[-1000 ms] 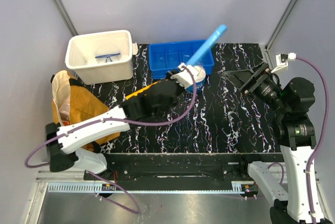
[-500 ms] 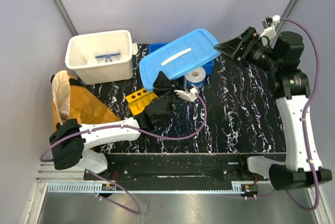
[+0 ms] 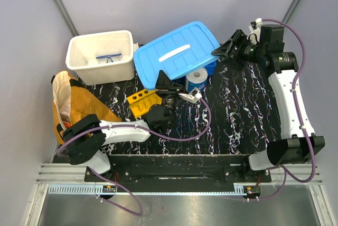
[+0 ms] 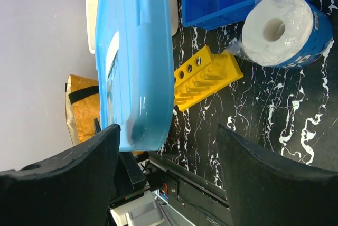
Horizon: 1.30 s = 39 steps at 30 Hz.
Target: Organize the chemistry lab equipment
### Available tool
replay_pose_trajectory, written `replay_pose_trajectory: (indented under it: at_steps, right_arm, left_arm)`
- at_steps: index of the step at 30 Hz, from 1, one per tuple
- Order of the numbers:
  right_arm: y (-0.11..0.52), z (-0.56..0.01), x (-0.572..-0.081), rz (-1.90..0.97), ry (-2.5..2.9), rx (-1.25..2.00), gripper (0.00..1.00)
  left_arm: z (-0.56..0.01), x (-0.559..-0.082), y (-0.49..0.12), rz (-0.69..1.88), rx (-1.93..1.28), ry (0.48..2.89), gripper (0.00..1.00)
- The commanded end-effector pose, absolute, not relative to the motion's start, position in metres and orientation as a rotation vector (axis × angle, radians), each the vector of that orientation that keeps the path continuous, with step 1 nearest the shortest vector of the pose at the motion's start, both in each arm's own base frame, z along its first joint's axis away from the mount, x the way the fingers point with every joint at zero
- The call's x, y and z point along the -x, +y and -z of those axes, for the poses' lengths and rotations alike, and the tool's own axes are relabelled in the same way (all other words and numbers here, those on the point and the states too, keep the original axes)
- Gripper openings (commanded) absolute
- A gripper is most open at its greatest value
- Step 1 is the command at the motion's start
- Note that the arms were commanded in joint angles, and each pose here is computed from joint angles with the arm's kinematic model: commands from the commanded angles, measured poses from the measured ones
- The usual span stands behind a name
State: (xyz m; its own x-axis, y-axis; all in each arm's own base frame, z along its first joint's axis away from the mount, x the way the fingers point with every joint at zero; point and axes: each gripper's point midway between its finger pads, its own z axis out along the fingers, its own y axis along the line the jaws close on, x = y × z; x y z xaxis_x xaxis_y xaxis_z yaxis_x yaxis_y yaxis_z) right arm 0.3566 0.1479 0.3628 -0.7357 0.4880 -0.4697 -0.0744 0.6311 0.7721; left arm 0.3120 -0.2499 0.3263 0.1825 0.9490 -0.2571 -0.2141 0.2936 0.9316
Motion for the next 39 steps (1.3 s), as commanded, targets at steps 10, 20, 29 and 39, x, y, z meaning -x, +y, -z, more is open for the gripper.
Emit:
replay_pose_trajectory:
  at_steps: [10, 20, 29, 39]
  right_arm:
    - [0.156, -0.359, -0.379, -1.083, 2.209, -0.263, 0.59]
    - [0.17, -0.358, -0.381, -1.217, 2.193, -0.248, 0.54]
    - [0.173, -0.355, -0.373, -1.278, 2.139, -0.291, 0.11]
    - [0.182, -0.423, -0.39, -1.549, 1.709, -0.317, 0.0]
  left_arm:
    - [-0.348, -0.305, -0.242, -0.973, -0.777, 0.974, 0.0]
    - [-0.348, -0.303, -0.241, -0.958, -0.77, 0.95, 0.0]
    - [-0.347, -0.305, -0.239, -0.946, -0.754, 0.965, 0.0]
    - [-0.332, -0.323, -0.204, -0.793, -0.643, 1.246, 0.93]
